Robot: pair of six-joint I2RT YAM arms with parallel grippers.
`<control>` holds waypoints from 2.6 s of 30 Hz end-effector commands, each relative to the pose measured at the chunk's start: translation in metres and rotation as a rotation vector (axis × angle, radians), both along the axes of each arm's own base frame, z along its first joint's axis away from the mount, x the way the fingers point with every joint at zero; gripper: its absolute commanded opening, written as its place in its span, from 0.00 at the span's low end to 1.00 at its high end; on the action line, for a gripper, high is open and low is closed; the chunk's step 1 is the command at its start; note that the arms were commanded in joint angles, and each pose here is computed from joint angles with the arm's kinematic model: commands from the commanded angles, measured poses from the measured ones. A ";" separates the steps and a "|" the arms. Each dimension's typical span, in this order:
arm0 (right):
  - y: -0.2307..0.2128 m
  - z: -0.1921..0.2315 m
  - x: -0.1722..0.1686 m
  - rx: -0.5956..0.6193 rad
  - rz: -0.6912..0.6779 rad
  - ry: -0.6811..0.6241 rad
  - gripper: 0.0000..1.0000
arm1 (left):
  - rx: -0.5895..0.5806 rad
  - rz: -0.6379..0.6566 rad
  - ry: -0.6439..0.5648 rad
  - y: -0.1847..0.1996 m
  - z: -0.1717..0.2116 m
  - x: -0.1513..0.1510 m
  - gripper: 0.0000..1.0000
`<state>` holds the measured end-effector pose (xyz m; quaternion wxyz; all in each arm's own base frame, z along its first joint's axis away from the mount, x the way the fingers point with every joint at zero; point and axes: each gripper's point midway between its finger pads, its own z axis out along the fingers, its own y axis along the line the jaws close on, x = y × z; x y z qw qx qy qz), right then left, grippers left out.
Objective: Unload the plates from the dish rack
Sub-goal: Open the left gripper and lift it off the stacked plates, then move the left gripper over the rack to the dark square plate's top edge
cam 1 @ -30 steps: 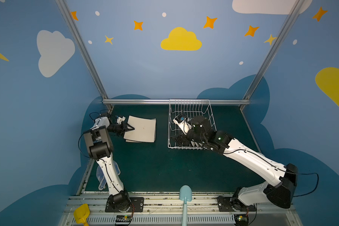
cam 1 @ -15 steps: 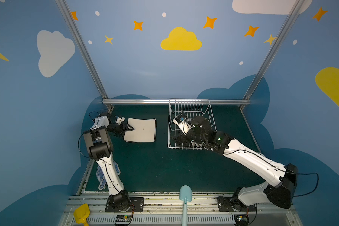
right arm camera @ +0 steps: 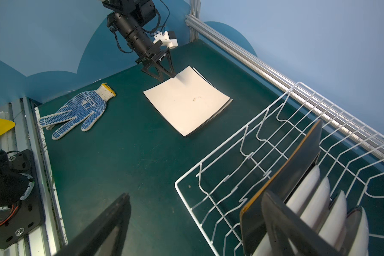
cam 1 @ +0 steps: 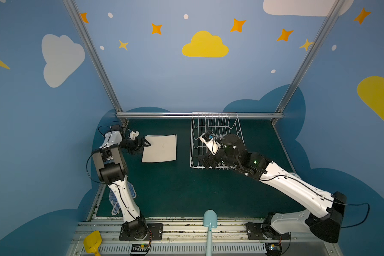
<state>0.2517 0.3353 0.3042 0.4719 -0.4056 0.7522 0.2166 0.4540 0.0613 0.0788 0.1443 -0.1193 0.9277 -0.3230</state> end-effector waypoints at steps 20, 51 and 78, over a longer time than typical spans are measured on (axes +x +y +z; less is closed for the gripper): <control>-0.023 0.030 0.003 0.031 -0.068 -0.160 0.92 | -0.010 0.137 -0.359 -0.010 0.128 0.014 0.99; -0.097 0.051 0.025 0.063 -0.219 0.006 0.92 | -0.076 -0.104 -0.683 -0.243 0.243 -0.076 1.00; -0.118 0.017 0.032 0.076 -0.387 0.112 0.92 | 0.015 -0.214 -0.400 -0.342 0.195 -0.023 0.75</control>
